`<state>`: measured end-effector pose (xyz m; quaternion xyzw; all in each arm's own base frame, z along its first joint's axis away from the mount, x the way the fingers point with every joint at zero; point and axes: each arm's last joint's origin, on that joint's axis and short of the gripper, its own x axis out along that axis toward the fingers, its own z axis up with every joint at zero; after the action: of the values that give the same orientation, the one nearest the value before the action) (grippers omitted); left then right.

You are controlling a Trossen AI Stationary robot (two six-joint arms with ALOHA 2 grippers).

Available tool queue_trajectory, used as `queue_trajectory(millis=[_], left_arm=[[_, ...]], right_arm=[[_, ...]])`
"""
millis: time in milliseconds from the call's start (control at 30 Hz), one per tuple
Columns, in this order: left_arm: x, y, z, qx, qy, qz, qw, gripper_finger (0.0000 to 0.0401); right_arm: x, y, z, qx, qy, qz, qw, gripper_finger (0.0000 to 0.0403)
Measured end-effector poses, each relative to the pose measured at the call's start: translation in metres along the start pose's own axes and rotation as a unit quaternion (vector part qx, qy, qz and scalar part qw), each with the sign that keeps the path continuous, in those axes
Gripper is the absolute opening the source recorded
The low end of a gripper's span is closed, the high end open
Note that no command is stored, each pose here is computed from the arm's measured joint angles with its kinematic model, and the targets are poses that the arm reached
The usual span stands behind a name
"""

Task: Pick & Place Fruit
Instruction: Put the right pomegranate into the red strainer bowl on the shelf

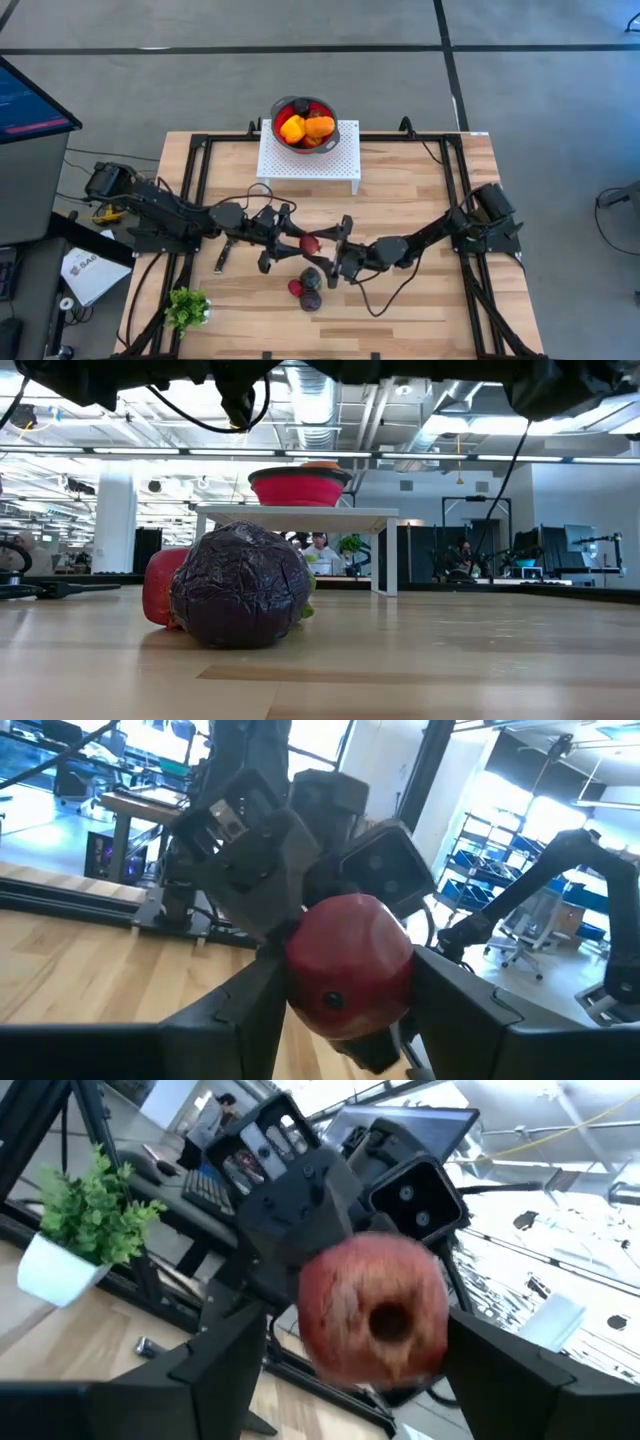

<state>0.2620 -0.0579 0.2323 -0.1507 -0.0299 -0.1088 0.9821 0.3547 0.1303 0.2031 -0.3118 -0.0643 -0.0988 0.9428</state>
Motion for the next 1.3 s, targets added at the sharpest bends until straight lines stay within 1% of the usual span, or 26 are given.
queue_trajectory(millis=[100, 200, 400, 467, 533, 600, 733, 833, 900, 967, 1033, 1100, 1167, 1200, 1300], left_arm=[[0.0, 0.0, 0.0, -0.001, 0.001, -0.001, 1.0, 0.0186], [0.0, 0.0, -0.001, -0.001, 0.003, 0.0, 1.0, 0.0186], [0.0, 0.0, -0.001, -0.002, 0.005, -0.003, 1.0, 0.0187], [0.0, 0.0, -0.001, -0.003, 0.006, -0.002, 1.0, 0.019], [0.0, 0.001, -0.002, -0.001, 0.01, 0.0, 1.0, 0.0201], [0.0, 0.002, -0.003, 0.008, 0.012, 0.006, 1.0, 0.0218], [0.0, 0.009, -0.003, 0.038, 0.022, 0.027, 0.999, 0.0267], [-0.001, 0.017, -0.003, 0.057, 0.03, 0.043, 0.997, 0.0299], [-0.001, 0.02, -0.005, 0.095, 0.044, 0.058, 0.993, 0.0313], [-0.002, 0.019, -0.01, 0.151, 0.065, 0.077, 0.983, 0.0318], [-0.002, 0.014, -0.016, 0.208, 0.092, 0.086, 0.97, 0.0319], [-0.004, 0.01, -0.022, 0.243, 0.118, 0.101, 0.957, 0.0315], [-0.005, 0.006, -0.027, 0.253, 0.137, 0.119, 0.95, 0.031], [-0.006, 0.004, -0.029, 0.255, 0.143, 0.125, 0.948, 0.0307], [-0.006, -0.001, -0.03, 0.25, 0.141, 0.125, 0.95, 0.0302]], right_arm=[[0.004, 0.0, 0.004, -0.001, 0.003, 0.002, 1.0, 0.0276], [0.004, 0.001, 0.005, 0.003, 0.006, 0.003, 1.0, 0.0255], [0.001, 0.005, 0.009, 0.011, 0.003, 0.006, 1.0, 0.0168], [0.0, 0.006, 0.009, 0.009, 0.007, 0.008, 1.0, 0.0148], [-0.001, 0.008, 0.009, 0.011, 0.018, 0.006, 1.0, 0.0147], [-0.003, 0.011, 0.008, 0.027, 0.04, -0.002, 0.999, 0.0149], [-0.005, 0.018, 0.0, 0.068, 0.091, 0.016, 0.993, 0.0178], [-0.008, 0.018, -0.006, 0.119, 0.141, 0.035, 0.982, 0.0184], [-0.011, 0.016, -0.011, 0.153, 0.182, 0.042, 0.97, 0.0179], [-0.013, 0.012, -0.014, 0.195, 0.215, 0.053, 0.955, 0.0171], [-0.013, 0.007, -0.016, 0.232, 0.248, 0.075, 0.938, 0.0166], [-0.01, 0.002, -0.017, 0.268, 0.27, 0.094, 0.92, 0.0164], [-0.006, -0.002, -0.019, 0.288, 0.281, 0.109, 0.909, 0.0167], [-0.003, -0.004, -0.019, 0.294, 0.281, 0.116, 0.906, 0.017], [0.005, -0.008, -0.02, 0.302, 0.276, 0.129, 0.904, 0.0179]])
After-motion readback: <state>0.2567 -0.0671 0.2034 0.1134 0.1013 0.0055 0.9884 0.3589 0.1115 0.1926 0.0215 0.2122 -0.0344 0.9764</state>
